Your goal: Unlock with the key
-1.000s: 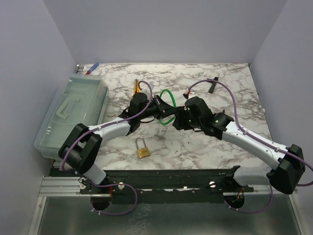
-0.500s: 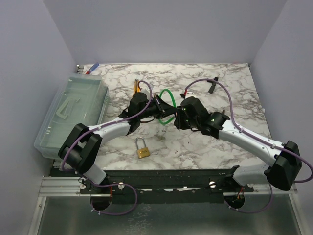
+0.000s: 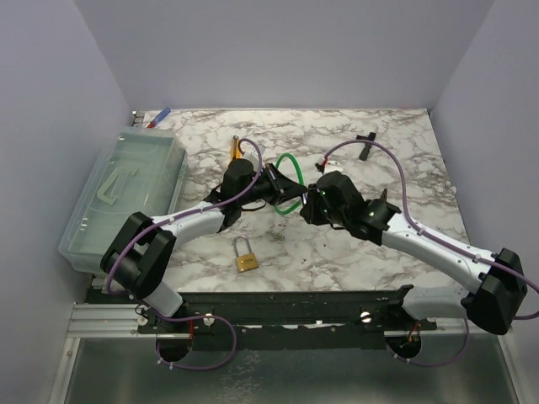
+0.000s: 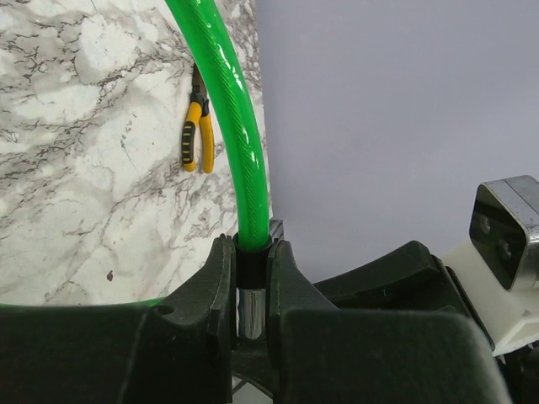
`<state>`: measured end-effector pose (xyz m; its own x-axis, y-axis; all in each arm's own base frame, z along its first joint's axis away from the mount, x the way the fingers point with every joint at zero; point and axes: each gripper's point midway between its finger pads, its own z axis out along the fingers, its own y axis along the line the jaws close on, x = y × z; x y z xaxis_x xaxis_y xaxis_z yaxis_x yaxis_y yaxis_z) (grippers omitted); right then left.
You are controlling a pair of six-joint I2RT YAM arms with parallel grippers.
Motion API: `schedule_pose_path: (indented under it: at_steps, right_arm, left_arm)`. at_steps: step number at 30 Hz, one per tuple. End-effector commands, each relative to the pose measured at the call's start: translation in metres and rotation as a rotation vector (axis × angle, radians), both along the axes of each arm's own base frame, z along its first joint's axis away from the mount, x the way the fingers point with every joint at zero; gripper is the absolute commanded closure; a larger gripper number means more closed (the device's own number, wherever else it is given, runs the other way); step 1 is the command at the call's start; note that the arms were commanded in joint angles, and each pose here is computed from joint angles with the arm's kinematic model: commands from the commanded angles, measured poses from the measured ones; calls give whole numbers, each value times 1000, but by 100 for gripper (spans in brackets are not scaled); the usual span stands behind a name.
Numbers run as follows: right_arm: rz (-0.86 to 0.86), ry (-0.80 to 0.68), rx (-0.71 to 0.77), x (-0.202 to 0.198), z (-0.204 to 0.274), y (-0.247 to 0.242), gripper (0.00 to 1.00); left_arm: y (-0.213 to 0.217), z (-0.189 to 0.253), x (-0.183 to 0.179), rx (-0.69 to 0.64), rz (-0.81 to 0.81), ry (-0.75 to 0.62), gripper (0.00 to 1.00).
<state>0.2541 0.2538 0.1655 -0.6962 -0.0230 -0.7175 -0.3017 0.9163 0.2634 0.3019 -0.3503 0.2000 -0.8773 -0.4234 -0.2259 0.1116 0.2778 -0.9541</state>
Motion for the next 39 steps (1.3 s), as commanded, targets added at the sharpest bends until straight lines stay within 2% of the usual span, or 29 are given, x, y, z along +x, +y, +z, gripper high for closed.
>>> schedule_pose_path:
  at_steps: [1,13,22,27,35,39]
  right_arm:
    - [0,-77,162,-1,24,12,99]
    - [-14,-149,443,-5,60,27,100]
    - [-35,-207,596,-7,77,26,100]
    - [9,-259,703,-11,91,26,100]
    - [102,-275,805,-19,100,29,100]
    - [107,-271,799,-18,101,30,100]
  left_arm:
    - [-3,26,1,-43,-19,-70,100]
    - [0,52,-14,-70,-71,-168,100]
    - [1,74,-24,-155,-104,-236,100]
    - [1,85,-32,-201,-135,-272,100]
    - [4,94,-40,-232,-158,-313,100]
    - [6,94,-37,-231,-153,-314,100]
